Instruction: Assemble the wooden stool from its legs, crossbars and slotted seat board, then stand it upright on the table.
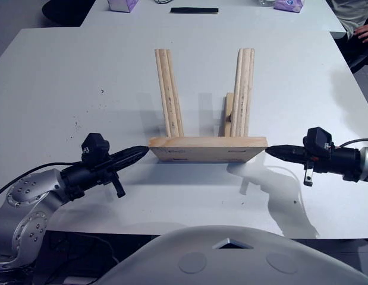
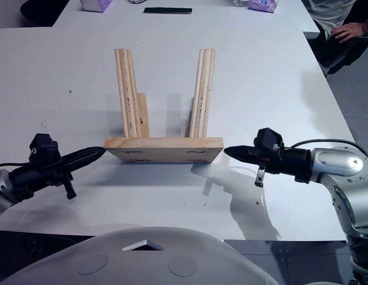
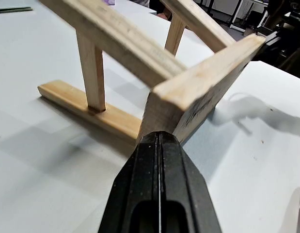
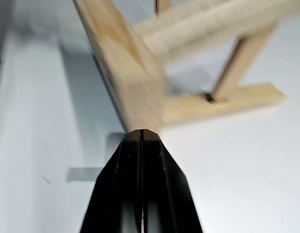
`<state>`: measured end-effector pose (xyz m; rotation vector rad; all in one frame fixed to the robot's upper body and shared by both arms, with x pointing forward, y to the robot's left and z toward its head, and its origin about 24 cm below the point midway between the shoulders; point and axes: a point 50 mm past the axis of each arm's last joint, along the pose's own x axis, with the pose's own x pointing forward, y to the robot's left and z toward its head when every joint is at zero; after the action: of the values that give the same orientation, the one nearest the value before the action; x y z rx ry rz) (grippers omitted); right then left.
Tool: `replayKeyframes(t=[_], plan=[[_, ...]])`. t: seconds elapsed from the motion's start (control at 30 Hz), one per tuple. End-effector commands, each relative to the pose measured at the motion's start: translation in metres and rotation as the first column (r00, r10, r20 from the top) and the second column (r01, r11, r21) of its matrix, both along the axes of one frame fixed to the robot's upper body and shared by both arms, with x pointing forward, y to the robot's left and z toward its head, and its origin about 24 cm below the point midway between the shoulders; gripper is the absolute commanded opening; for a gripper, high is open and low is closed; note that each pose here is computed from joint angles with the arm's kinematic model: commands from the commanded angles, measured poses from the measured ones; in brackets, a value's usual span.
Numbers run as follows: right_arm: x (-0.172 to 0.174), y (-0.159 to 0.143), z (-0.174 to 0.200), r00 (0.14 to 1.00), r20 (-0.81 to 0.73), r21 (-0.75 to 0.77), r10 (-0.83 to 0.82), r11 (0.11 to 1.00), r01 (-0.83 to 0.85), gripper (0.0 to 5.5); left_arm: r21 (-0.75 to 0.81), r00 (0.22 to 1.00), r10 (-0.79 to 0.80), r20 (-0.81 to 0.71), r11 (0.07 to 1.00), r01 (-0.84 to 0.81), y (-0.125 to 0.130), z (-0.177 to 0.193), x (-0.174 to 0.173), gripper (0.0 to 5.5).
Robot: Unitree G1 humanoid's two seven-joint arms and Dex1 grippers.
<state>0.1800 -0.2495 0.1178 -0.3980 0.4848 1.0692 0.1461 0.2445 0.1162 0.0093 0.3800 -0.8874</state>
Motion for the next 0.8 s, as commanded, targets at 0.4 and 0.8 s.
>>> replayKeyframes(t=[0.4,0.8], plan=[[0.018,0.019,-0.040,0.972,-0.054,-0.054,0.227,0.972,-0.230,1.69,0.222,0.968,-0.247,-0.038,0.943,0.249,0.001,-0.057,0.031,2.20],[0.034,0.034,-0.051,0.967,-0.097,0.006,0.235,0.972,-0.236,2.71,0.230,0.930,-0.364,0.047,0.910,0.344,-0.015,-0.069,0.055,2.97]])
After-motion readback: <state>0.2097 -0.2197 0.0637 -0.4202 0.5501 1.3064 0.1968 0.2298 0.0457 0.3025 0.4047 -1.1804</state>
